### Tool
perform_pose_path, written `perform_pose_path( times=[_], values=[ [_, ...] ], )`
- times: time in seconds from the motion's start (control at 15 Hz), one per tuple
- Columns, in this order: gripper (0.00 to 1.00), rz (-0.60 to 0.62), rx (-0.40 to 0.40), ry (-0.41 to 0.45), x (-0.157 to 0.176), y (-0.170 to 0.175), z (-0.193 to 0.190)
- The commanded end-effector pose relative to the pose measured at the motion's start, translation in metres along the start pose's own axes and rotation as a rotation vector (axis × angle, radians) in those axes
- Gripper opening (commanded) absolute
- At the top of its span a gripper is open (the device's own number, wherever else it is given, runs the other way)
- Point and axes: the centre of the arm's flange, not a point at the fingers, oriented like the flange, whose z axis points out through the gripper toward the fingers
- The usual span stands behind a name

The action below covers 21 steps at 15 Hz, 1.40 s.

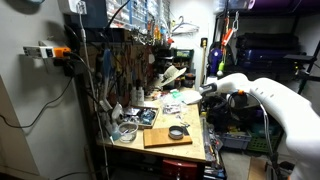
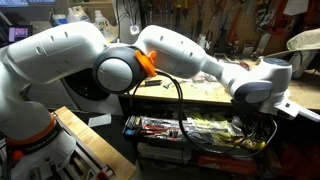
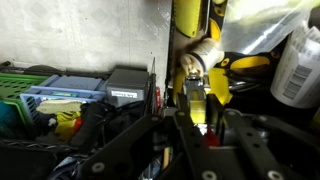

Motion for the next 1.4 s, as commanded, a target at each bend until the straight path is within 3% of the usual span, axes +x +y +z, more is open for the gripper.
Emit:
perform_pose_path(
  times=[0.0, 0.53, 1.0, 1.33],
  values=[
    [0.06, -0.024, -0.013, -0.007, -0.059, 0.014, -0.043],
    [0.06, -0.215, -0.001, -0.055, -0.090, 0.013, -0.070],
    [0.06, -0.345, 0.018, 0.087, -0.118, 0.006, -0.103],
    [0.06, -0.367, 0.019, 0.194, -0.145, 0.002, -0.130]
  ],
)
